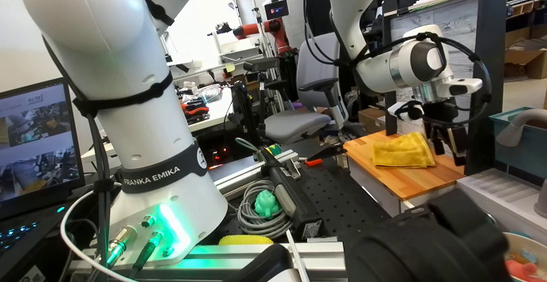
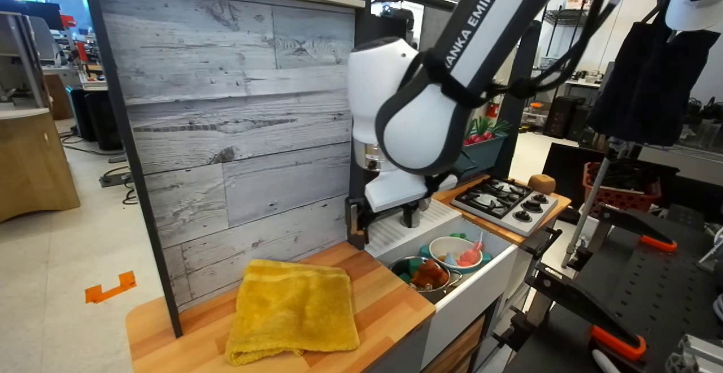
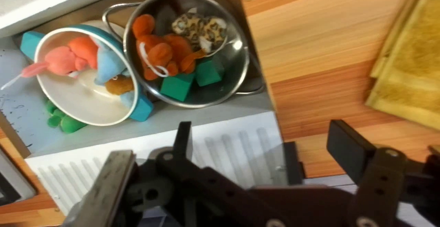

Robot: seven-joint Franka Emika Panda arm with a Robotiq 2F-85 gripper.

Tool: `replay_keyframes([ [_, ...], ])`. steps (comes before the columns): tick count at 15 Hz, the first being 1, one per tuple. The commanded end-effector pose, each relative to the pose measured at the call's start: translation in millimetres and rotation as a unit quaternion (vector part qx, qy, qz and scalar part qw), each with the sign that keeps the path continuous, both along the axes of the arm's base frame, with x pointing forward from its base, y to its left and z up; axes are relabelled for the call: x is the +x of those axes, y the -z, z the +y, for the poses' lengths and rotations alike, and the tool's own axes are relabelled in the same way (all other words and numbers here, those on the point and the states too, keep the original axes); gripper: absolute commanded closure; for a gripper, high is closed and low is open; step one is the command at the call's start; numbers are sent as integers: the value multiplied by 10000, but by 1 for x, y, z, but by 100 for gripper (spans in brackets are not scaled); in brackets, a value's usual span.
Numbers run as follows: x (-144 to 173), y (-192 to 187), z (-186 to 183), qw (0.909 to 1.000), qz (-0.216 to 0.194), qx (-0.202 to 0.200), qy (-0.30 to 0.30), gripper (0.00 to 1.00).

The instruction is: Put the things on the counter inside the pot in the sink, wipe the counter with the towel, and then remove the things from the dish in the sink and put them on the stove

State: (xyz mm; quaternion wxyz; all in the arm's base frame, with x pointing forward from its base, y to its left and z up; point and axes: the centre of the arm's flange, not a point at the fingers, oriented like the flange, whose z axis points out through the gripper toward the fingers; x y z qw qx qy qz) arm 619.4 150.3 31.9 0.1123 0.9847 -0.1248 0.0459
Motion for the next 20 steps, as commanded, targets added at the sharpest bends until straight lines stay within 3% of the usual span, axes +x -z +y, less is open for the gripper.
replay_keyframes([
  [1,-34,-10,-82,9990,-289,227,250,0],
  [3,-35,0,-125,9959,-420,418,684,0],
  [6,-27,19,-171,9924,-250,669,1006,0],
  [7,-32,17,-157,9941,-280,375,978,0],
  [9,-32,20,-176,9929,-231,515,1043,0],
  [11,-29,22,-168,9935,-187,527,988,0],
  [16,-20,66,-157,9965,280,-1,783,0],
  [19,-18,90,-166,9953,495,-257,792,11],
  [20,-18,94,-170,9952,512,-316,772,8],
])
